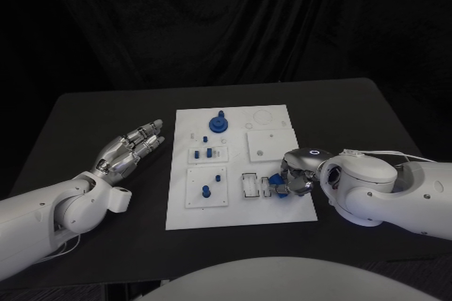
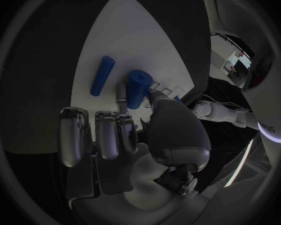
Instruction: Assemble the parts on the task board
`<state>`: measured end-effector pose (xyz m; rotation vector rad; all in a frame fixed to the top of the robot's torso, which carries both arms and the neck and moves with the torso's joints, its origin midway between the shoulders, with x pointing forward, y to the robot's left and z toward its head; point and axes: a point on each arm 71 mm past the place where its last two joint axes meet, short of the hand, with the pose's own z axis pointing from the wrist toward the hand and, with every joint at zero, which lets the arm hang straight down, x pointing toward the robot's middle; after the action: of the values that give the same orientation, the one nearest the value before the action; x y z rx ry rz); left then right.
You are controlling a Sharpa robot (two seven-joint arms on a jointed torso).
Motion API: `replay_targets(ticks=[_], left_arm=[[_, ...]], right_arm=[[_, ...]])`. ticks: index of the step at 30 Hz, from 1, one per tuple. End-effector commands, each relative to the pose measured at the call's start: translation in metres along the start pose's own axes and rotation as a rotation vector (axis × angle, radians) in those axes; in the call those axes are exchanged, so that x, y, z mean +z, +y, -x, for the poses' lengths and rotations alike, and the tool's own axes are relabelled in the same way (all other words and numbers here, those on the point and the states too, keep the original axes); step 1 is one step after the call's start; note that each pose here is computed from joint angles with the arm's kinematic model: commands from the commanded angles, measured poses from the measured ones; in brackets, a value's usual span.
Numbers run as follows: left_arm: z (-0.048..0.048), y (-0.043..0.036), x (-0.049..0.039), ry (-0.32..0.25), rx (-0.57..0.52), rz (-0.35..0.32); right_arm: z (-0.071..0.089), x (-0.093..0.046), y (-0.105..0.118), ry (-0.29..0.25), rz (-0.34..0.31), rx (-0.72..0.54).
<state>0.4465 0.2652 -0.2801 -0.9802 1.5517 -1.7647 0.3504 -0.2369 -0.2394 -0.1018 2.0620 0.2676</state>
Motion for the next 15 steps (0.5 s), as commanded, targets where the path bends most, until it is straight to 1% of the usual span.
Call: replay_targets(ticks=[1, 8, 15], left_arm=[[-0.0021, -0.0021, 0.0003, 0.014, -0.013, -0.041], [-0.0017, -0.0019, -0.0001, 0.013, -0.013, -0.039], [-0.0016, -0.0017, -0.0002, 0.013, -0.013, -0.04]], right_arm=[[-0.0086, -0.0005, 0.0032, 0.039, 0.026, 0.115], [-0.0085, -0.0045, -0.0011, 0.048, 0.013, 0.344], [-0.0071, -0.01, -0.0059, 0.058, -0.012, 0.492]])
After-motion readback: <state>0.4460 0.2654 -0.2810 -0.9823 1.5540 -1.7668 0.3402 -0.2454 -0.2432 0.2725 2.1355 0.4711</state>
